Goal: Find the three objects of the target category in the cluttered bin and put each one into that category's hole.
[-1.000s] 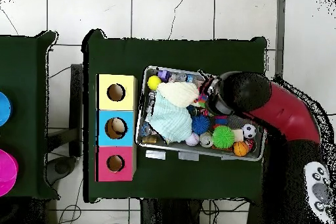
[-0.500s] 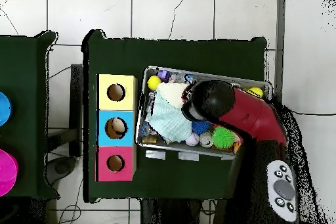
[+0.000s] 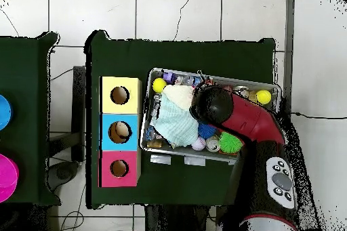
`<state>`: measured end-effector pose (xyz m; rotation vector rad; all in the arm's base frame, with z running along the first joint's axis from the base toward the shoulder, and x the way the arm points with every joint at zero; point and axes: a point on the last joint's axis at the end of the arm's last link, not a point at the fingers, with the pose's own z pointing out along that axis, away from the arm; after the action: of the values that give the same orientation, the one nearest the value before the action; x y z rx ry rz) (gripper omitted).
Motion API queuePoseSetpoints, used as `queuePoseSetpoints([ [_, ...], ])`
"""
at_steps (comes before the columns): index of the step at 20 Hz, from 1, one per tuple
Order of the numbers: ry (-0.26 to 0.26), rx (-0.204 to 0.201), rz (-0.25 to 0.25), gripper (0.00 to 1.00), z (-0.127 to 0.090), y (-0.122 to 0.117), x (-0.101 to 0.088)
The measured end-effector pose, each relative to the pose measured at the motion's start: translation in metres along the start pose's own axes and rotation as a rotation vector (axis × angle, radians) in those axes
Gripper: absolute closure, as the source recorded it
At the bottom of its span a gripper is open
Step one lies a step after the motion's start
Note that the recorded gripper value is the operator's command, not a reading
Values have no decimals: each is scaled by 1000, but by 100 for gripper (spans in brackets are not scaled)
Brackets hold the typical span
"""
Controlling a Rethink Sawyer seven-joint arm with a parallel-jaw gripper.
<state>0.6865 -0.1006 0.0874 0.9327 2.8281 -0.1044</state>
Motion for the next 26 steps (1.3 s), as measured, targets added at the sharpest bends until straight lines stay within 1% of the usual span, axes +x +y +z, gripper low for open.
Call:
queuePoseSetpoints([
  [2, -24, 3, 11, 100, 17, -9, -2],
  [4, -34, 6, 18, 100, 26, -15, -3],
  [5, -41, 10, 29, 100, 37, -24, -3],
  [7, -43, 13, 39, 100, 45, -31, -4],
  [9, -39, 24, 63, 100, 65, -50, -4],
  [11, -35, 28, 71, 100, 71, -56, -4],
  [12, -19, 39, 91, 0, 86, -72, -3],
  [18, -3, 51, 103, 0, 101, -85, -1],
  [19, -6, 53, 102, 0, 103, -85, -3],
  [26, -14, 58, 104, 0, 100, -89, -7],
])
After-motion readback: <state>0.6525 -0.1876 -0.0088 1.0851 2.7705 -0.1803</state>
